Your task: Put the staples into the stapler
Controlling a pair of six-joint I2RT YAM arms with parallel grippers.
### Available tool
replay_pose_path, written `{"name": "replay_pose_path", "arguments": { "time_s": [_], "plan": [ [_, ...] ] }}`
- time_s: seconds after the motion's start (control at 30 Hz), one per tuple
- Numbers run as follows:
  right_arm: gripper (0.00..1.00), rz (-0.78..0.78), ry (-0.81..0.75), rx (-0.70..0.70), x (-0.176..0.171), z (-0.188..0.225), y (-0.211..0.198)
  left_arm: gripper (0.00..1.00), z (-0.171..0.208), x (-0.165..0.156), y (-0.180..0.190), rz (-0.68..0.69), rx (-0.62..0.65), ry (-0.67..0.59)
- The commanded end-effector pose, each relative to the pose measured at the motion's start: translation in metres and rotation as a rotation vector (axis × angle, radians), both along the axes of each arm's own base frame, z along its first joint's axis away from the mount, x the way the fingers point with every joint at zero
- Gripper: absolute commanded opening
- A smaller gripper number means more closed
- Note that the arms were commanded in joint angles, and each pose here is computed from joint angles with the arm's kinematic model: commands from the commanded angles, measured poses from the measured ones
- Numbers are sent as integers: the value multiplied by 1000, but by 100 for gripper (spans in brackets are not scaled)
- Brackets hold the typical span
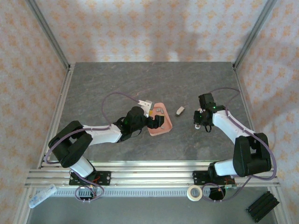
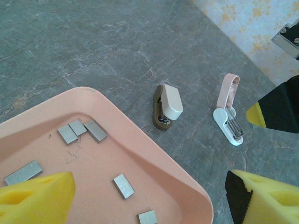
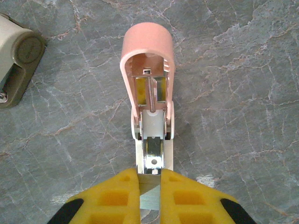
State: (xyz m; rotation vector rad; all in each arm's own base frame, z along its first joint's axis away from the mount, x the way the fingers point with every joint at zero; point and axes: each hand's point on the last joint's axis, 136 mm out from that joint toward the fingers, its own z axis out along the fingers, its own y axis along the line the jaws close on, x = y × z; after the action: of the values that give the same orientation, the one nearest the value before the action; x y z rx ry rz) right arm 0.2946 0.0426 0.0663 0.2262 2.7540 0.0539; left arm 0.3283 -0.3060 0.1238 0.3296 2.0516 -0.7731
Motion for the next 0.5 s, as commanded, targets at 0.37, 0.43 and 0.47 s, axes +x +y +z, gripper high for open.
{"name": "replay_pose_path", "arguments": {
  "time_s": [0.37, 0.43, 0.47],
  "plan": [
    [13, 0, -20, -8, 4, 5, -2, 84, 6, -2, 2, 10, -20, -23],
    [13, -2, -16, -10, 4, 4, -3, 84, 5, -2, 2, 9, -17, -24],
    [13, -1, -16, -11, 4, 4, -3, 84, 6, -2, 2, 12, -17, -24]
  ]
}}
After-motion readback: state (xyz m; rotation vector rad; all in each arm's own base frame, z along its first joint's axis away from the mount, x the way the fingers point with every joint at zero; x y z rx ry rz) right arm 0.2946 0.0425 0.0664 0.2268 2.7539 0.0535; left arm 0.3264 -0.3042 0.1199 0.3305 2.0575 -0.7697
